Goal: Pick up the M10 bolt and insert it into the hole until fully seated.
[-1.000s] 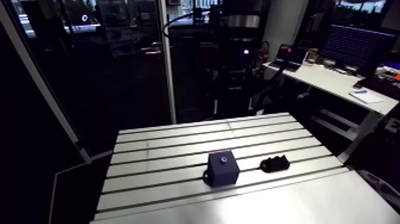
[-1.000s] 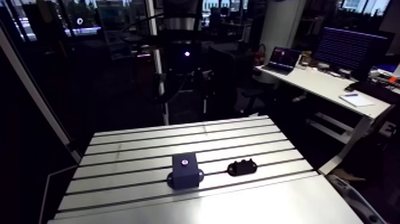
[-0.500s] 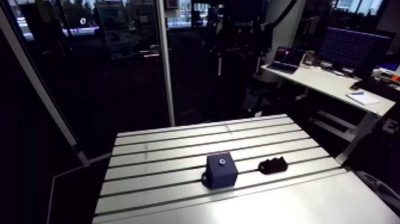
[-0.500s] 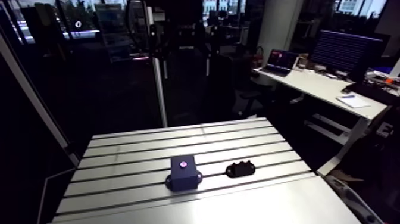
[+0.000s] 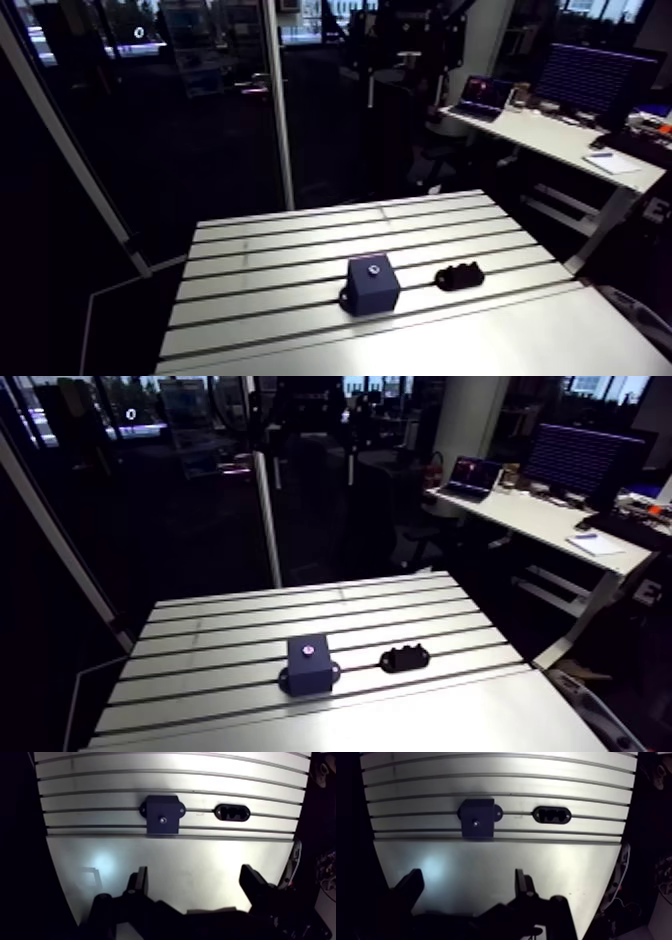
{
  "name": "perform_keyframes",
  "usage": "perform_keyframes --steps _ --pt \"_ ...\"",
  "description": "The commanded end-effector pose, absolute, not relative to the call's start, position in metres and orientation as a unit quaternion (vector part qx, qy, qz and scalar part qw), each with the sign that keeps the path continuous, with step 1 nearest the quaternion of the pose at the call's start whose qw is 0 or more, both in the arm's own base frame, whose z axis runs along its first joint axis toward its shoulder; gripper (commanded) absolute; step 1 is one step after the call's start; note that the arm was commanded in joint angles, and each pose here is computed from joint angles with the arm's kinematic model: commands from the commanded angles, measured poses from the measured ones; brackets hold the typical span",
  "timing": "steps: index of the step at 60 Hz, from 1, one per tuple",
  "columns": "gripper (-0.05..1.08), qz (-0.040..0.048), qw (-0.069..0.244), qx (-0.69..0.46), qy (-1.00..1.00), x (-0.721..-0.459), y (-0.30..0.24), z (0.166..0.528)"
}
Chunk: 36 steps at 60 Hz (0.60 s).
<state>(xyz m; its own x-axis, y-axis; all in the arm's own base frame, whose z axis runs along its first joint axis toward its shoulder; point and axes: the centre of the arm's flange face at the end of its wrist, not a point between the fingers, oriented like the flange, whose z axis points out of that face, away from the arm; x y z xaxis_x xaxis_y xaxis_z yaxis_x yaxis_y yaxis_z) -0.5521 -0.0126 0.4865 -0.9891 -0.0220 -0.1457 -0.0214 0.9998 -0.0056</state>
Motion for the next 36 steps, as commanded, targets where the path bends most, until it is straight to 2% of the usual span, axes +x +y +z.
perform_keyframes --steps 1,4,11,22,36 --pt "0.01 0.0032 0.06 0.013 0.998 -0.546 -0.023 0.485" --pt "0.01 0.0066 0.051 0.008 0.999 -0.544 -0.029 0.484" --pt "0.01 0.0066 0.049 0.003 0.999 -0.544 -0.036 0.483" --pt "0.01 0.0114 0.032 -0.002 0.999 -0.546 -0.043 0.499" --pt "0.01 0.0141 0.033 -0.008 0.999 -0.547 -0.069 0.498"
